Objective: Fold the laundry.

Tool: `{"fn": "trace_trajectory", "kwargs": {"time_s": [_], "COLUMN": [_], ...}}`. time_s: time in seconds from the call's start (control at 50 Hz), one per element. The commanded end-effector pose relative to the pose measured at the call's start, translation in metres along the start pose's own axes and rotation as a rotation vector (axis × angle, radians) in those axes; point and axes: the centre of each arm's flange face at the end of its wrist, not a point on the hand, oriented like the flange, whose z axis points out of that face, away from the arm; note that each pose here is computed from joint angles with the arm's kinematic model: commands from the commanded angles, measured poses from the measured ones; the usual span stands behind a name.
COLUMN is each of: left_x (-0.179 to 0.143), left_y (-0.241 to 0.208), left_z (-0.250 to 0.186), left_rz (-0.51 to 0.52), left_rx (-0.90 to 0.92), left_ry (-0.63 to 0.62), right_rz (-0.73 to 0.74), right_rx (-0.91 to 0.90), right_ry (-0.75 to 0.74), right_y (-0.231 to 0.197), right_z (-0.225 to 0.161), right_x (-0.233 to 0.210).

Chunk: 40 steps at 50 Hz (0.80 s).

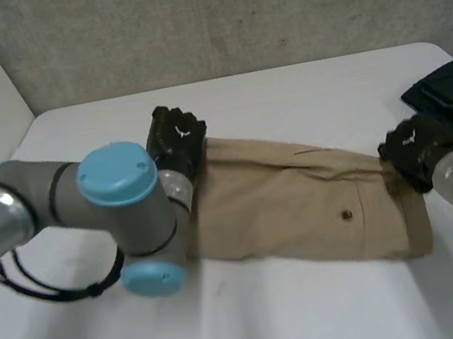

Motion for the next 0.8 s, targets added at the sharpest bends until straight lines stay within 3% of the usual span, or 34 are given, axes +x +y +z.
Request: {"fn": "trace_trajectory", "kwargs": {"time_s": [0.02,0.3,0.46,0.56,0.68,0.8], "left_x": [0.013,0.036,0.03,0.027,-0.002,-0.017], "left_y": [0.026,0.042,0.042,0.04,0.025,0.012], "left_z": [0.044,0.058,0.059,0.054,0.039,0.019], "left_rz": [-0.004,-0.076,-0.076,-0.075,-0.085,-0.173], "left_rx": [0.064,0.139,0.129,0.12,0.11,0.106], "left_ry": [-0.006,0.019,0.005,0.013,-0.002,0.01], "right_rz": [-0.008,0.017,0.277,0.427,0.546,0.678], "right_rx": [0.034,0.012,0.095,0.072,0.046,0.048], "right_ry": [0.156,0.205,0.255,0.136,-0.039,-0.134], "right_y": [0.006,0.008,-0.013,-0.015,-0.025,-0.024], "right_z": [0.05,0.084,0.068,0.054,0.039,0.055], "right_x": [0.007,-0.002,0.027,0.042,0.049,0.048]}}
